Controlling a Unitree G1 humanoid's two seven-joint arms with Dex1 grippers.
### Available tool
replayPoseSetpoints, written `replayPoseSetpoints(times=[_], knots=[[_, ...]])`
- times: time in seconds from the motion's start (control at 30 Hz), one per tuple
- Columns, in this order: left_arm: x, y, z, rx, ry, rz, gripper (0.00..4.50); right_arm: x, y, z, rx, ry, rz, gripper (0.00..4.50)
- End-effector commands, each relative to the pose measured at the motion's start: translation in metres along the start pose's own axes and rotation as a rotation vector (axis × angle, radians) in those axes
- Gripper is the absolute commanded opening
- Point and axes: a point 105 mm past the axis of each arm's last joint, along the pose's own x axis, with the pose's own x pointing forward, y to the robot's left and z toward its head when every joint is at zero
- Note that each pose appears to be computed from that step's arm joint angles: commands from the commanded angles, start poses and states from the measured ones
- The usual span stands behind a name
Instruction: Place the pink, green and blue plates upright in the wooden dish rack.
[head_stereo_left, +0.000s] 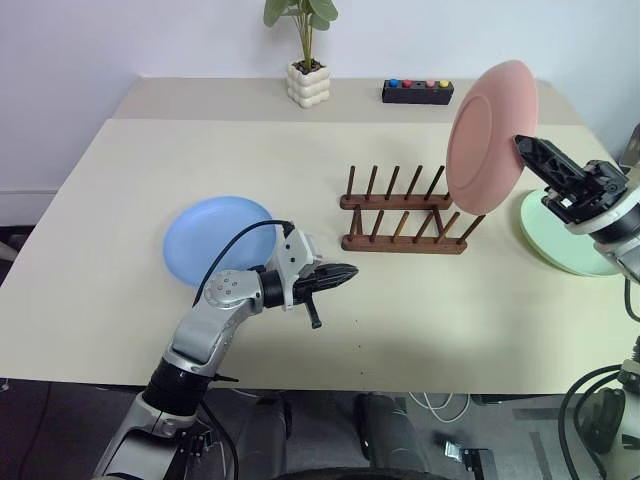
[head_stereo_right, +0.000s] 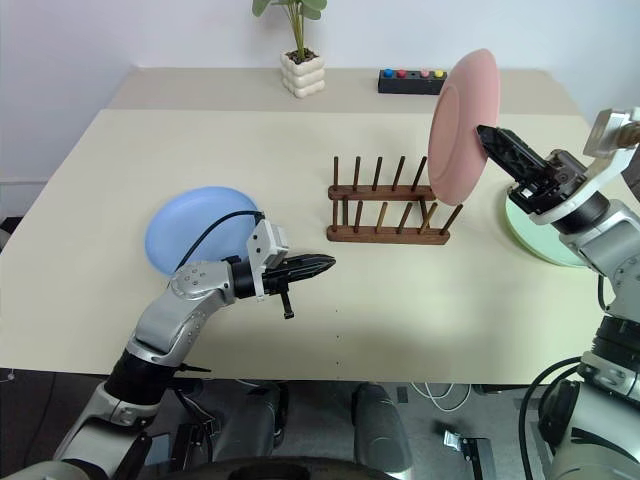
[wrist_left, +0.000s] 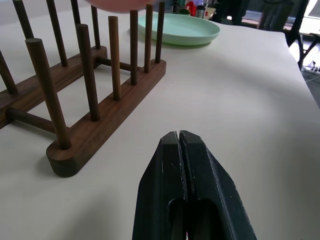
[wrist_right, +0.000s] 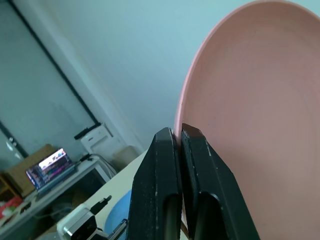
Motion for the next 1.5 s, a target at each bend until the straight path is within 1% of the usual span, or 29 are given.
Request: replayPoseSetpoints(times=[0.03, 0.3, 0.4, 0.53, 0.6, 0.63, 0.7, 0.77, 0.87, 0.93, 1.0, 1.03, 1.1, 1.2, 1.23, 1.3, 1.4, 1.5], knots=[[-0.002, -0.001, 0.012, 0.024, -0.039, 0.003, 0.00, -0.005, 0.003, 0.015, -0.025, -0.046, 0.002, 0.05], [-0.002, -0.001, 0.012, 0.027, -0.035, 0.007, 0.00, -0.009, -0.007, 0.011, 0.010, -0.052, -0.026, 0.05], [-0.002, -0.001, 0.013, 0.027, -0.034, 0.009, 0.00, -0.010, -0.009, 0.011, 0.011, -0.054, -0.039, 0.95], [-0.002, -0.001, 0.013, 0.027, -0.033, 0.010, 0.00, -0.010, -0.010, 0.010, 0.008, -0.052, -0.049, 2.88], [-0.002, -0.002, 0.013, 0.027, -0.033, 0.009, 0.00, -0.010, -0.011, 0.011, -0.005, -0.055, -0.065, 3.98], [-0.002, -0.002, 0.013, 0.026, -0.032, 0.009, 0.00, -0.009, -0.014, 0.012, -0.021, -0.059, -0.088, 4.45], [-0.002, -0.002, 0.013, 0.025, -0.032, 0.008, 0.00, -0.010, -0.019, 0.015, -0.067, -0.067, -0.134, 4.49], [-0.002, -0.003, 0.014, 0.024, -0.033, 0.007, 0.00, -0.011, -0.025, 0.022, -0.158, -0.075, -0.198, 4.49], [-0.002, -0.004, 0.014, 0.022, -0.034, 0.003, 0.00, -0.021, -0.030, 0.053, -0.306, -0.170, -0.311, 4.49], [-0.001, -0.004, 0.014, 0.022, -0.036, 0.002, 0.00, -0.029, -0.032, 0.067, -0.371, -0.210, -0.365, 4.49], [-0.001, -0.005, 0.014, 0.019, -0.037, -0.001, 0.00, -0.045, -0.038, 0.080, -0.460, -0.219, -0.461, 4.49], [-0.001, -0.005, 0.014, 0.017, -0.037, -0.002, 0.00, -0.053, -0.041, 0.082, -0.494, -0.199, -0.500, 4.49], [0.000, -0.006, 0.014, 0.015, -0.037, -0.007, 0.00, -0.074, -0.054, 0.073, -0.603, -0.043, -0.605, 4.49], [0.001, -0.006, 0.013, 0.020, -0.033, -0.021, 0.00, -0.099, -0.073, 0.046, -0.714, 0.231, -0.701, 4.49], [0.002, -0.006, 0.013, 0.025, -0.034, -0.028, 0.00, -0.106, -0.080, 0.033, -0.758, 0.343, -0.715, 4.49], [0.004, -0.006, 0.015, 0.030, -0.042, -0.037, 0.00, -0.113, -0.088, 0.015, -0.808, 0.480, -0.712, 4.49], [0.005, -0.006, 0.019, 0.036, -0.055, -0.044, 0.00, -0.119, -0.103, -0.012, -0.842, 0.631, -0.710, 4.49], [0.004, -0.006, 0.020, 0.044, -0.056, -0.047, 0.00, -0.124, -0.113, -0.024, -0.855, 0.703, -0.721, 4.49]])
